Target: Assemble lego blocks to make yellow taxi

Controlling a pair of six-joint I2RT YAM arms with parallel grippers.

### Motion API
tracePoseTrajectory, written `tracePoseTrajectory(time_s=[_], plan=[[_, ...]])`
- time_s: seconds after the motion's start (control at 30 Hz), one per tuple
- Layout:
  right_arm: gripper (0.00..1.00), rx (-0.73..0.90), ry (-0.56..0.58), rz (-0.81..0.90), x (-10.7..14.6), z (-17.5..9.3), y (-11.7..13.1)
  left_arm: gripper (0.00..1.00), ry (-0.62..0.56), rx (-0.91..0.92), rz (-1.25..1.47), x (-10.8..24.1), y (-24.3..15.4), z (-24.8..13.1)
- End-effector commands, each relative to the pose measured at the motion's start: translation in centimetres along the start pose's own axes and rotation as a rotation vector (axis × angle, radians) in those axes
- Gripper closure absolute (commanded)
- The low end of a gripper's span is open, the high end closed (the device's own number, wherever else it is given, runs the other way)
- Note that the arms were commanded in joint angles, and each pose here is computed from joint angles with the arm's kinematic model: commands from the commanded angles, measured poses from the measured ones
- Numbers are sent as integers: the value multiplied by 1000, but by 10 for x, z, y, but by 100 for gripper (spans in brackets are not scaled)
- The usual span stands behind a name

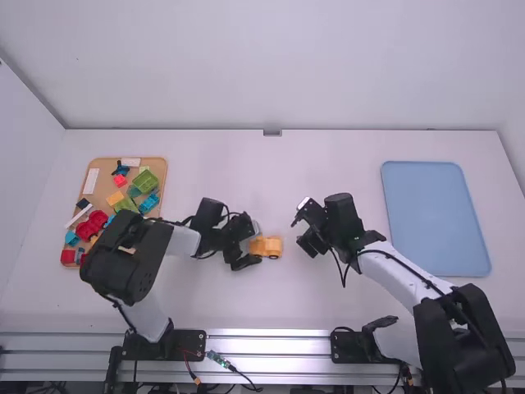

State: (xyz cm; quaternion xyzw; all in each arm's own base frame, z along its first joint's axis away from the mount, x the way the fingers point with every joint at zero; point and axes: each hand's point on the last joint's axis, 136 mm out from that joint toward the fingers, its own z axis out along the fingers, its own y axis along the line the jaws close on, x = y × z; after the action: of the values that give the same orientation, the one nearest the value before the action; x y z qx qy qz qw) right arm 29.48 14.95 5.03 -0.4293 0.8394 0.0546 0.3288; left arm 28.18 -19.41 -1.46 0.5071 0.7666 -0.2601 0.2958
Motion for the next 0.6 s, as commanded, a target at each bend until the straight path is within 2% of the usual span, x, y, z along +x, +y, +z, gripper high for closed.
tracePoseTrajectory(time_s=[0.0,0.23,0.57], plan=[[1,15,-20,5,-8,-3,-6,1,97,-62,-50,13,12,-5],[1,22,-35,22,-12,-3,-7,1,165,-21,-99,-15,16,-24],[1,24,-35,24,-12,-3,-8,1,357,-125,-137,-44,52,-69]])
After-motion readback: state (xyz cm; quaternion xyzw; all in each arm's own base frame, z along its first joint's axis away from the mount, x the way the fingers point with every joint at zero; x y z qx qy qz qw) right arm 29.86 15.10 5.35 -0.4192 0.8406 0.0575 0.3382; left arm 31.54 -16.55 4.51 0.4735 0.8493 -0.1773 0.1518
